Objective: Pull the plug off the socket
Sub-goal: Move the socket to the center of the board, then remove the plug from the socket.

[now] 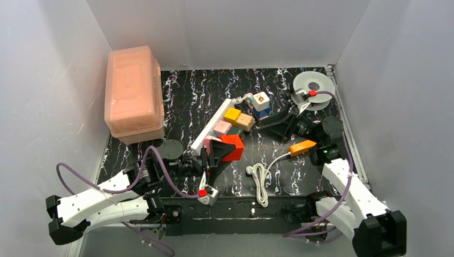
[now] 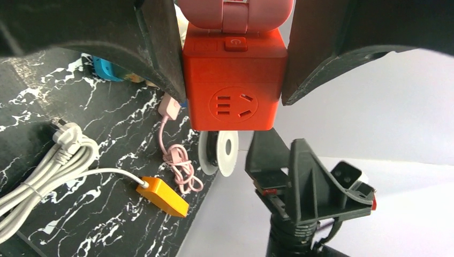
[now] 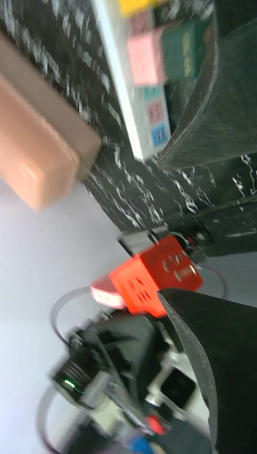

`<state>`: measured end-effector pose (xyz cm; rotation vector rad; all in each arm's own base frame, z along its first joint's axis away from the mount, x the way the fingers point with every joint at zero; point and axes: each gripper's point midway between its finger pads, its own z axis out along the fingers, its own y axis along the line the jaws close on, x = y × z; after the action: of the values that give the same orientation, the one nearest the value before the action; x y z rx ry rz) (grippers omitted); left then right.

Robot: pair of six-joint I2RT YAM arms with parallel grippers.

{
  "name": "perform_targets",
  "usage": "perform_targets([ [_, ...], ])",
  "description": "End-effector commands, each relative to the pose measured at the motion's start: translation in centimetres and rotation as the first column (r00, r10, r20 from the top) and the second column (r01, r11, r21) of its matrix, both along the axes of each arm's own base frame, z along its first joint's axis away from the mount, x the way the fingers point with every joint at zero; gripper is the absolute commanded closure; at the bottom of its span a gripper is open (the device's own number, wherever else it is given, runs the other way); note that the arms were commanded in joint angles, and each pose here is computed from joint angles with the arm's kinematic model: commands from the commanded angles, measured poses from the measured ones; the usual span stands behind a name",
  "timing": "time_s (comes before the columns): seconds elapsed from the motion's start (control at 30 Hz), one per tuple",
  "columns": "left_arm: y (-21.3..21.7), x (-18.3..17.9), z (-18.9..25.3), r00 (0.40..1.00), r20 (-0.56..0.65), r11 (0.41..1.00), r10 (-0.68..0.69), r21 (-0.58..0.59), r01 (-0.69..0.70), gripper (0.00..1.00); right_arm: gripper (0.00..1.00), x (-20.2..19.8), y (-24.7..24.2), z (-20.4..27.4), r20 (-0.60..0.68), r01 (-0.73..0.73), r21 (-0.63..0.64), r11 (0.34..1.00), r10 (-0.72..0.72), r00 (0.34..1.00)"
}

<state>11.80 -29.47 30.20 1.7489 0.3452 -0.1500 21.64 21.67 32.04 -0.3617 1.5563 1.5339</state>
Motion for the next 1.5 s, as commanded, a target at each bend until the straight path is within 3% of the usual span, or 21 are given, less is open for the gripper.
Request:
perform_targets([
  [0.0,0.7,-1.7,4.7,0.988,0.137,0.989,-0.071,-0.122,0.088,1.00,0.12,-7.2,3.1,4.0,0.368,-0.301,-0.071,0.951,0.305,0.879],
  [0.13,0.9,-2.1,4.6,0.984,0.149,0.989,-0.092,-0.102,0.108,1.00,0.12,-9.8,5.0,4.3,0.407,-0.409,-0.157,0.899,0.436,0.803],
  [0.5,0.9,-2.4,4.4,0.981,0.160,0.989,-0.114,-0.074,0.127,1.00,0.13,-11.2,7.7,3.5,0.424,-0.441,-0.283,0.852,0.523,0.739],
  [1.07,0.8,-2.7,3.8,0.969,0.200,0.987,-0.148,-0.035,0.158,1.00,0.14,-11.7,10.7,-0.6,0.328,-0.438,-0.429,0.790,0.588,0.740],
  [1.17,0.8,-2.7,3.8,0.967,0.205,0.986,-0.151,-0.035,0.161,1.00,0.24,-11.5,11.4,-0.4,0.319,-0.435,-0.432,0.790,0.585,0.746],
  [1.4,1.0,-2.6,4.4,0.970,0.204,0.988,-0.133,-0.047,0.146,1.00,0.88,-10.8,12.3,0.4,0.317,-0.410,-0.407,0.816,0.547,0.775],
  [1.43,1.1,-2.5,4.2,0.972,0.198,0.989,-0.127,-0.045,0.138,0.94,0.99,-10.9,12.2,0.5,0.324,-0.405,-0.399,0.822,0.540,0.777],
  [1.47,1.2,-2.4,4.2,0.975,0.188,0.991,-0.117,-0.044,0.128,0.70,0.99,-10.9,12.1,0.4,0.326,-0.394,-0.399,0.828,0.530,0.783],
])
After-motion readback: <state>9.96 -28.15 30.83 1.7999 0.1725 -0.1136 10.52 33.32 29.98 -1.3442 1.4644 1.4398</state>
